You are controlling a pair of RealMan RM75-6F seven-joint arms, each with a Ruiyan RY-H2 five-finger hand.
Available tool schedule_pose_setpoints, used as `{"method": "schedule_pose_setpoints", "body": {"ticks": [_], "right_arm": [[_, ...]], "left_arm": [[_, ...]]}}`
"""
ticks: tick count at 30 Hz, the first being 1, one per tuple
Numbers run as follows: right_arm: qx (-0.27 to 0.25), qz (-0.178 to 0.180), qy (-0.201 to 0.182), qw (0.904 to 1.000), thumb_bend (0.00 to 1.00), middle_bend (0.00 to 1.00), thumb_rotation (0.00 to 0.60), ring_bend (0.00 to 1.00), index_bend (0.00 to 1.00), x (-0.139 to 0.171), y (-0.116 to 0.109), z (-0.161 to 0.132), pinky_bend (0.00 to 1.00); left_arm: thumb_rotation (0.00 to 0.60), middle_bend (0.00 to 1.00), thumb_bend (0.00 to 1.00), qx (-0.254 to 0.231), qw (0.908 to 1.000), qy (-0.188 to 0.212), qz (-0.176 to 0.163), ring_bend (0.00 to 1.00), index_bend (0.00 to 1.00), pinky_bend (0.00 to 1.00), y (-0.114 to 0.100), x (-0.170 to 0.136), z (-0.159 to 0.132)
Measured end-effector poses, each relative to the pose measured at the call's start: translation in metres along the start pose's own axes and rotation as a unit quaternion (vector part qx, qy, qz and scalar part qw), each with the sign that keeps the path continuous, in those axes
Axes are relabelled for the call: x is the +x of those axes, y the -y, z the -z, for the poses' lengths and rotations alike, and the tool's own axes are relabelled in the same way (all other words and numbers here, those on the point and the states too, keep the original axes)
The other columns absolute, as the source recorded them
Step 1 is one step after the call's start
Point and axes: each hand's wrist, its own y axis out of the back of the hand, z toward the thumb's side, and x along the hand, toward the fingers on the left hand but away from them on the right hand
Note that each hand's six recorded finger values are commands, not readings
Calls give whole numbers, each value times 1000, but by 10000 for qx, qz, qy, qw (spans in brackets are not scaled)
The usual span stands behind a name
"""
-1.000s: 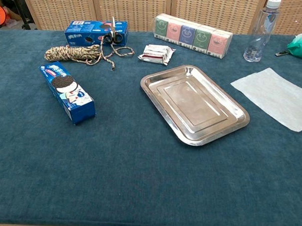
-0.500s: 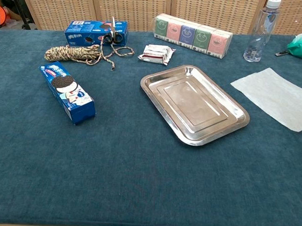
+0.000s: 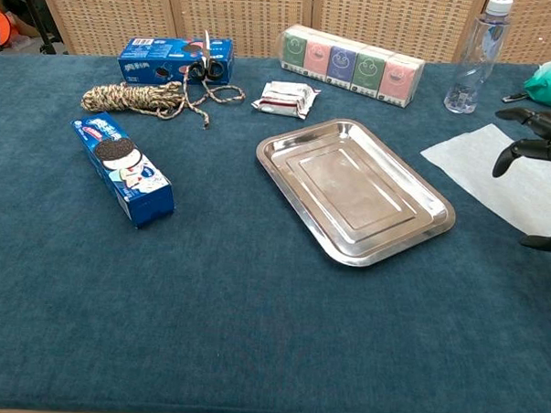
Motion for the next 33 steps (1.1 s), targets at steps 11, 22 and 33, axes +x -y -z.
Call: {"method": "schedule_pose_setpoints", "body": {"ticks": [11,22,33], "right_arm": [[339,-142,64,9993,260,0,600,0,358,-18,21,6,0],[454,-260,256,9983,260,0,600,0,358,-14,29,23,0],[496,-327,316,9977,260,0,600,0,358,-5,36,35,0]], "left_arm": [[600,0,0,37,10000,-27,14,0,0,0,2,1,-1],[600,0,0,18,10000,-38,12,0,0,0,2,1,0],[600,0,0,37,10000,-38,36,0,0,0,3,2,-1]]}}
